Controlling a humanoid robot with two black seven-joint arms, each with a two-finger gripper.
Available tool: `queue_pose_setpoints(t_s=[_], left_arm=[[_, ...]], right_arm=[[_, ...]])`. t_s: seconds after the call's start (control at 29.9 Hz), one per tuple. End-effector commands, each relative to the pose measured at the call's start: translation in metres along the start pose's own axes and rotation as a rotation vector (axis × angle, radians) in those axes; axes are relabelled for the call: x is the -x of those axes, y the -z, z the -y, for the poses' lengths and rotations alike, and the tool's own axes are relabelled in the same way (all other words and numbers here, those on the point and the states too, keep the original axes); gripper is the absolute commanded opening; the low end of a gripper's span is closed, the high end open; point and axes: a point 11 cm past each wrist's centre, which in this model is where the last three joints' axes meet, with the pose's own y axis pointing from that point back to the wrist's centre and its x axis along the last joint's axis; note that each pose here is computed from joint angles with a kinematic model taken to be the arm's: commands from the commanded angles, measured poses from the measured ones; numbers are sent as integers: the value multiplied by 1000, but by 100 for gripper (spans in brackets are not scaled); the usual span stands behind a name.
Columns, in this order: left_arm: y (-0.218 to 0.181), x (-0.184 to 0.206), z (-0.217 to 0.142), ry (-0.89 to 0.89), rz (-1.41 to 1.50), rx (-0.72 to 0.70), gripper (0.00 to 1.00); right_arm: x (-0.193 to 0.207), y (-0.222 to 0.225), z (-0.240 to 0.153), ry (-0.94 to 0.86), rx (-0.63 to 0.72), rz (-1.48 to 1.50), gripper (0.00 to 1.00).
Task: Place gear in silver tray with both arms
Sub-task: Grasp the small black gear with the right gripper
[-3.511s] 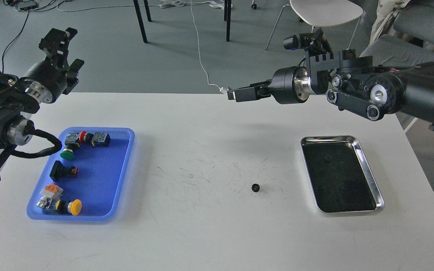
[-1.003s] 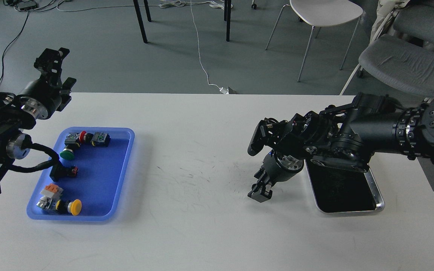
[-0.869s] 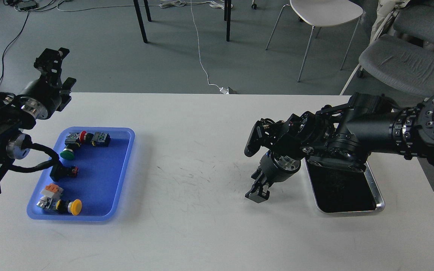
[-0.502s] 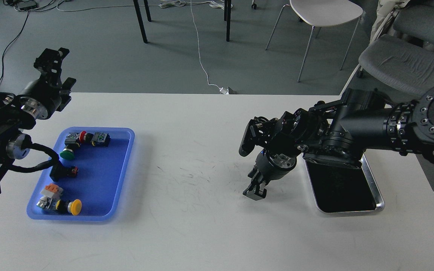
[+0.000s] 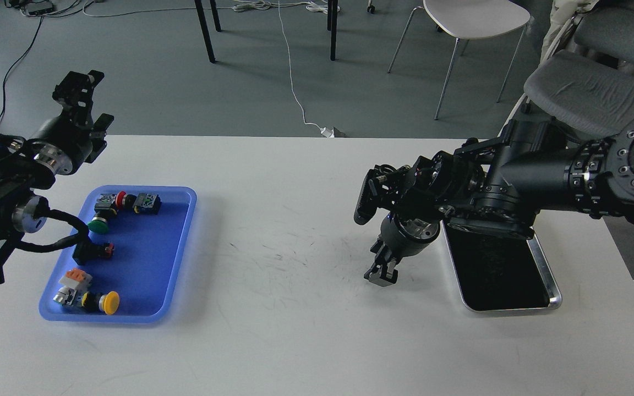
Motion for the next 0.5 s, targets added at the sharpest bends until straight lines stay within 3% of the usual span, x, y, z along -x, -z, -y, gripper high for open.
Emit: queue_pose_setpoints(t_s=[0.0,0.47], left_arm=[[0,0,0,0,-1,0,99],[5,-1,0,-12,2,-9,99]], right_arm=[[1,2,3,5,-6,-3,56],[7,1,5,23,-2,-12,48]])
